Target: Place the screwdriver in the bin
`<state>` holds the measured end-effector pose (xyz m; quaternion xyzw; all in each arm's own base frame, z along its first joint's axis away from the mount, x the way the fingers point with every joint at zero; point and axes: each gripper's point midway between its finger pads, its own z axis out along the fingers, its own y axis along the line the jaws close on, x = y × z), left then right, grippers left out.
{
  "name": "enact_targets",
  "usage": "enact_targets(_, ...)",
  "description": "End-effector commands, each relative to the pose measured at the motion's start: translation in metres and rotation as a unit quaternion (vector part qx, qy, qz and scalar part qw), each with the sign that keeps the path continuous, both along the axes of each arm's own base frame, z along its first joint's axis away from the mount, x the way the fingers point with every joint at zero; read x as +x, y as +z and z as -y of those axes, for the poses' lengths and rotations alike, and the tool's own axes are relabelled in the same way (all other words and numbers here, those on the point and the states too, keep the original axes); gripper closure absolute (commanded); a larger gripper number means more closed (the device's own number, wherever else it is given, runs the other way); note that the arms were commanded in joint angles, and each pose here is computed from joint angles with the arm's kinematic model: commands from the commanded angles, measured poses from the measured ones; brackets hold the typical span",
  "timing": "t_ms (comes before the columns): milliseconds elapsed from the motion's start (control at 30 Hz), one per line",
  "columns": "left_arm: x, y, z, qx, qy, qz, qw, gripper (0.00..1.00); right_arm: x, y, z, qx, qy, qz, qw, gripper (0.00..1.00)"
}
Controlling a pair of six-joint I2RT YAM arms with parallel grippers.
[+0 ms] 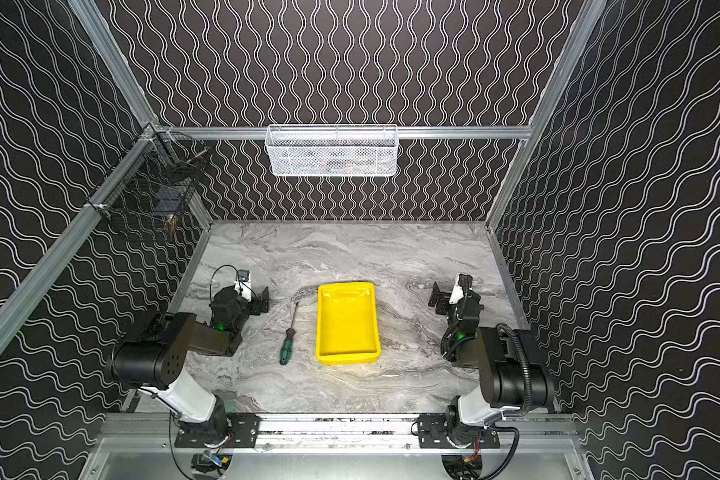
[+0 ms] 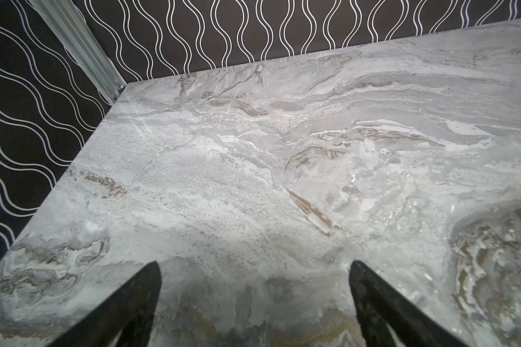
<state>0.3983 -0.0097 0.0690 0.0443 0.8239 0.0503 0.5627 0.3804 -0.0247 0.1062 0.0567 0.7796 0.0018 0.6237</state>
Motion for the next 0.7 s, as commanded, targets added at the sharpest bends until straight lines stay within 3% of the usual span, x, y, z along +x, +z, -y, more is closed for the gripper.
enact_targets(0, 0.0022, 0.0053, 0.0022, -0.004, -0.006, 0.011, 1.000, 0.01, 0.0026, 0.0104, 0.0007, -0.003, -0.002, 0.021, 1.000, 0.00)
enact_targets(667, 0.0030, 0.0045, 0.0041, -0.010, -0.011, 0.007, 1.000, 0.01, 0.0023, 0.0107, 0.0007, -0.003, -0.002, 0.022, 1.000, 0.00)
